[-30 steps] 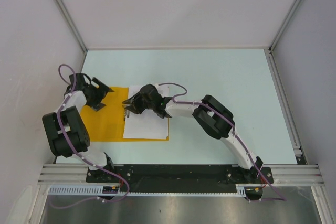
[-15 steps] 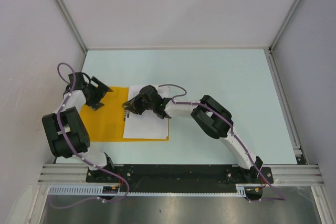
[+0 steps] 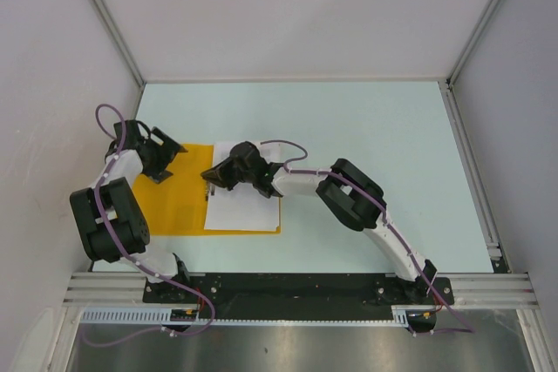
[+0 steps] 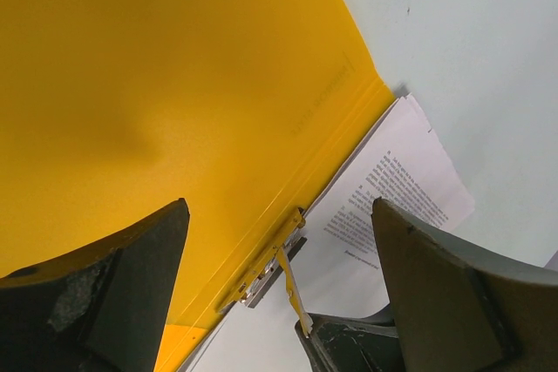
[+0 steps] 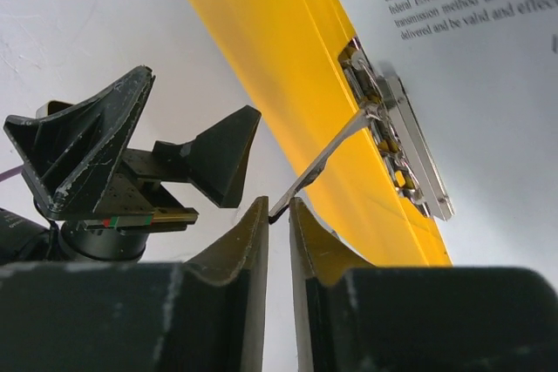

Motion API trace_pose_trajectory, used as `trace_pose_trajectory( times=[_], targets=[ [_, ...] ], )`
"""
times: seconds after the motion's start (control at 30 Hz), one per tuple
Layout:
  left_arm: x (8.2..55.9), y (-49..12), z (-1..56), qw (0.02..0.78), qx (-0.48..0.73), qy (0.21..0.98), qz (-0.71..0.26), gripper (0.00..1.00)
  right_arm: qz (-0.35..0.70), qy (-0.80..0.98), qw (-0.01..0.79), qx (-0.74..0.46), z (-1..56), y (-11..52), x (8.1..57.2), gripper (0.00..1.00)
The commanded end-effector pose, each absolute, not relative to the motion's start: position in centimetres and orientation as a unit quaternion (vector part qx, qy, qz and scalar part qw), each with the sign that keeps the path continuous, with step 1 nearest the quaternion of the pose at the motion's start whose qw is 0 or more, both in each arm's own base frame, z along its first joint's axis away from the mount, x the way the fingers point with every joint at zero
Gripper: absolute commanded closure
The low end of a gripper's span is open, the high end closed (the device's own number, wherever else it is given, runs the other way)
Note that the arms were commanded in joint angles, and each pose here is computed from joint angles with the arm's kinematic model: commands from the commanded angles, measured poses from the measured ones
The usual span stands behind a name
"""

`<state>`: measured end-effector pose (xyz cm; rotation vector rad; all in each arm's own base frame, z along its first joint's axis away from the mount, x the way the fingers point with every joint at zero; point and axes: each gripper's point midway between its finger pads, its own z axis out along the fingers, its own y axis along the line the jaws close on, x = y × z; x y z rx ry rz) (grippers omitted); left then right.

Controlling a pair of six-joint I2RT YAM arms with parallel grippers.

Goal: Put the files into the folder

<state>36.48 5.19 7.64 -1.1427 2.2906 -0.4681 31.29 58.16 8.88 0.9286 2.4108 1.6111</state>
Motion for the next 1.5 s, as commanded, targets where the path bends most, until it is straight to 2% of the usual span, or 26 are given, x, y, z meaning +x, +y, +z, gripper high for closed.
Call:
trace_pose_trajectory(
  times=[0.0,0.23,0.53,0.7,0.87,1.47],
  targets=[
    [37.4,6.0,9.6,0.297,-0.412,0.845,-0.17,0.08,0.55,0.778,0.049,0.299,10.5,59.2,31.3,0.85],
    [36.9,5.7,7.2,0.261,-0.417,0.855,-0.167,0.09,0.544,0.788,0.046,0.284,9.3,58.8,30.4,1.0],
    [35.9,6.0,3.3,0.213,-0.418,0.874,-0.125,0.09,0.494,0.84,0.069,0.213,5.2,57.1,28.7,1.0],
    [35.2,5.2,0.7,0.174,-0.42,0.881,-0.133,0.1,0.46,0.868,0.086,0.167,2.8,56.1,28.0,1.0],
    [34.8,5.2,-0.6,0.154,-0.409,0.891,-0.121,0.1,0.419,0.891,0.119,0.127,1.5,54.6,28.6,1.0],
    [34.8,5.1,-1.0,0.148,-0.4,0.898,-0.105,0.1,0.279,0.94,0.195,-0.019,-2.4,50.9,29.9,1.0]
  ],
)
